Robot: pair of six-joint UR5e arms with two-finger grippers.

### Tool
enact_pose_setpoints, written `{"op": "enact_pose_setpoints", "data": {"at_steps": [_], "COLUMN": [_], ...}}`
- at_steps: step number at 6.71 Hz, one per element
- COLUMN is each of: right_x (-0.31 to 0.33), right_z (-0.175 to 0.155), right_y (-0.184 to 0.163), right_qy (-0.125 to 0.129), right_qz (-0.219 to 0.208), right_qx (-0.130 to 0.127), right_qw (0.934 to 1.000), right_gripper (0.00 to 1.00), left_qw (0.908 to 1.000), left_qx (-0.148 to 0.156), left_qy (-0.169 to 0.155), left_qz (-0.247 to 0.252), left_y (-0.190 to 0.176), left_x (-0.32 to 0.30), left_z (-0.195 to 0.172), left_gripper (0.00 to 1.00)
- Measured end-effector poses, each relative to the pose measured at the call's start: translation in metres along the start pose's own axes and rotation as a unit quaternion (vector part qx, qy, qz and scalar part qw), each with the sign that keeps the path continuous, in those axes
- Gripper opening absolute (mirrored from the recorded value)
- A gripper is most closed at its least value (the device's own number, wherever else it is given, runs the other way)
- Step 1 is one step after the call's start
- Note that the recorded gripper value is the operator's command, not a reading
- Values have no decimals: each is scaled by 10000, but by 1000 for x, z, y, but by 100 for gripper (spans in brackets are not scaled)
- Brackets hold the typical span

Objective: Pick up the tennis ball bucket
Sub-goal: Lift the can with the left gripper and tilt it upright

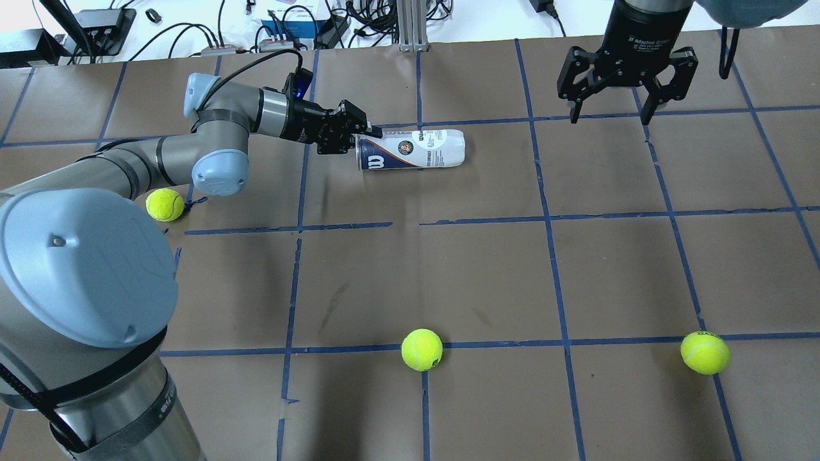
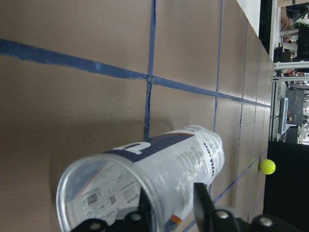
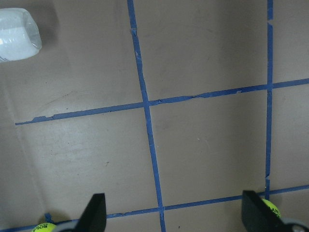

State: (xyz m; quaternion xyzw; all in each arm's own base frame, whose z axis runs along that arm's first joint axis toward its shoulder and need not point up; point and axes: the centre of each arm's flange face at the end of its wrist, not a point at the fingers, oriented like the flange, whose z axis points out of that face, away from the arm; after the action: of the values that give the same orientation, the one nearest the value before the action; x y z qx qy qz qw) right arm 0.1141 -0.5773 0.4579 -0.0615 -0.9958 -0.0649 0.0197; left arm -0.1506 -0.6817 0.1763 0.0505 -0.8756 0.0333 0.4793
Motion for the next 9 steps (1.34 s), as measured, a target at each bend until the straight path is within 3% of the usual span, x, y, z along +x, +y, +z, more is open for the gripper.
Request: {"op": "enact_pose_setpoints", "data": {"at_steps": [3, 4, 5, 7, 8, 9], "right_x": [0, 0, 0, 0, 0, 1], "right_z": [1, 2, 2, 3, 3, 0], "right_y": [-1, -1, -1, -1, -1, -1], "right_qy": [2, 4, 6, 9, 11, 53], "right_qz": [-21, -25, -30, -32, -32, -27], "right_qx": [-2, -1, 0, -13, -14, 11], "right_qw": [10000, 10000, 10000, 10000, 10000, 10000], "right_gripper": [100, 100, 100, 100, 100, 100], "left_qw": [9998, 9999, 9994, 9877, 9734, 9528], "left_qx": [108, 149, 264, 309, 189, 105], "left_qy": [103, 58, -209, -1517, -2269, -3011], "left_qz": [-101, -21, 110, 217, 239, 374], "left_y": [0, 2, -3, -18, -16, -7], "left_x": [45, 74, 105, 173, 214, 246], "left_z": [-13, -16, -25, -37, -41, -42], "left_gripper": [0, 0, 0, 0, 0, 0]}}
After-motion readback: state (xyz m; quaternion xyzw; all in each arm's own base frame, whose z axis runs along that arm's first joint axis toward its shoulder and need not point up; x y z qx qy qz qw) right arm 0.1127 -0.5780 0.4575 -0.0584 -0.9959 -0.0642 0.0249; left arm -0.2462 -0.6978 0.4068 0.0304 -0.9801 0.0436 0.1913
